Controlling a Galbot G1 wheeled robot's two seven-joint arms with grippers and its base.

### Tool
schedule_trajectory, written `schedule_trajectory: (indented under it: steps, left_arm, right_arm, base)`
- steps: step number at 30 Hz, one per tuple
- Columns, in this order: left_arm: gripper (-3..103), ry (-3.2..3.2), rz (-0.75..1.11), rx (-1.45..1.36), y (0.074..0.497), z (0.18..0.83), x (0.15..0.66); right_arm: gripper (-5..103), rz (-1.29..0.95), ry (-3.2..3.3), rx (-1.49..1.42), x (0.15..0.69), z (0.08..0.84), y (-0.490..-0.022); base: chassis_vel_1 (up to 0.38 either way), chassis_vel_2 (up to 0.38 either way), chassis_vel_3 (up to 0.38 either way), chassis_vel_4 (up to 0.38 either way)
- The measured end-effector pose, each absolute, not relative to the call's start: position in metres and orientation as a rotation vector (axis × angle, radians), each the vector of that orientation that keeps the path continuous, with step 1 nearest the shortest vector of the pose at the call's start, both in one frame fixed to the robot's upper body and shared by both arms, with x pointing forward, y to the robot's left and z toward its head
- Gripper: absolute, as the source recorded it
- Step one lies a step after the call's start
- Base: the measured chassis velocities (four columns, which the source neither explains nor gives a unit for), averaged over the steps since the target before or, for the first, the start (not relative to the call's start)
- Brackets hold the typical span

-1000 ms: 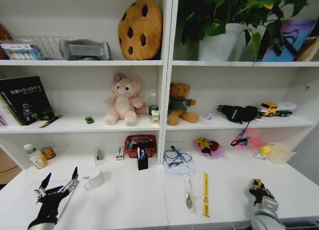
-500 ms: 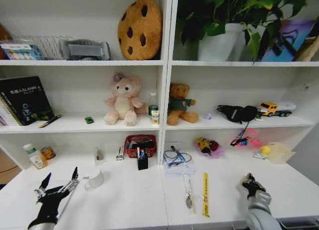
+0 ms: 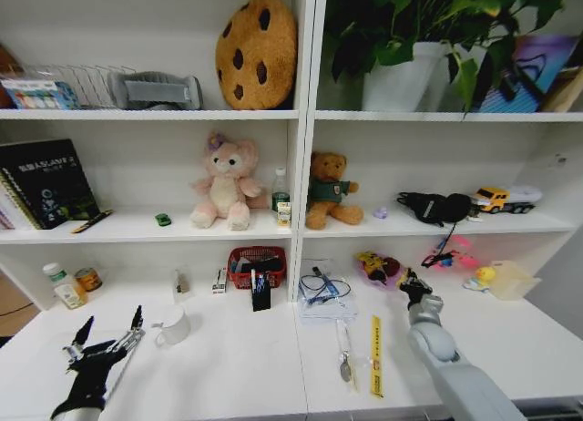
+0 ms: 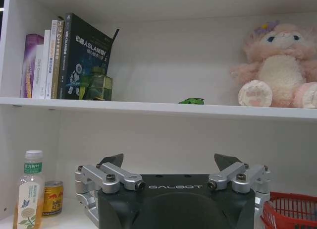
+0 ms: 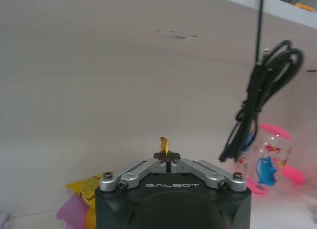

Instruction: Organize the objects on the table.

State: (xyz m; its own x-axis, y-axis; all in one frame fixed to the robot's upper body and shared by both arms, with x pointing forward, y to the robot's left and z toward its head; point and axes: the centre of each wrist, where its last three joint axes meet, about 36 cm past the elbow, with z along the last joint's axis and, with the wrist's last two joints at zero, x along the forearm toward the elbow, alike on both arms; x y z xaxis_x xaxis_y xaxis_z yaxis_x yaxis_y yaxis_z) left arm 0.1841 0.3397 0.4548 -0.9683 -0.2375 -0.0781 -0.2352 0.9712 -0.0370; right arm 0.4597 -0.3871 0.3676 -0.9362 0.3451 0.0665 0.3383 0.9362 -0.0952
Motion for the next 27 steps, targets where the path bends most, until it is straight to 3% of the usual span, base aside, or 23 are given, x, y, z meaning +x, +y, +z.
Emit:
schedule_trajectory:
  steps: [15,16,18,19,22,27]
  left_arm:
    - [100,3.037,-0.042,-0.365,0.34,0.455,0.184]
    - [100,3.037,-0.042,-0.365,0.34,0.455,0.184]
    - [100,3.037,-0.042,-0.365,0.34,0.455,0.184]
    - [100,3.037,-0.042,-0.365,0.34,0.455,0.184]
    - [100,3.037,-0.042,-0.365,0.34,0.455,0.184]
    - [100,3.037,-0.042,-0.364,0.34,0.455,0.184]
  right_arm:
    - [-3,0.157,-2.996,-0.543,0.508,0.367,-0.39]
    - [8,0.16,-2.995,-0.561,0.512,0.368,-0.397]
    - [8,0.161,-2.996,-0.567,0.514,0.368,-0.4]
    - [19,0.161,-3.0,-0.562,0.516,0.368,-0.404]
    - [24,0.162,-3.005,-0.548,0.515,0.368,-0.405]
    - [46,0.148,-3.062,-0.455,0.485,0.367,-0.4]
  base:
    - [0.0,0.0,0.0,0.0]
    - [0.0,0.0,0.0,0.0]
    - [0.0,0.0,0.0,0.0]
    - [0.0,0.0,0.0,0.0]
    - [0.0,0.0,0.0,0.0]
    - [0.0,0.0,0.0,0.0]
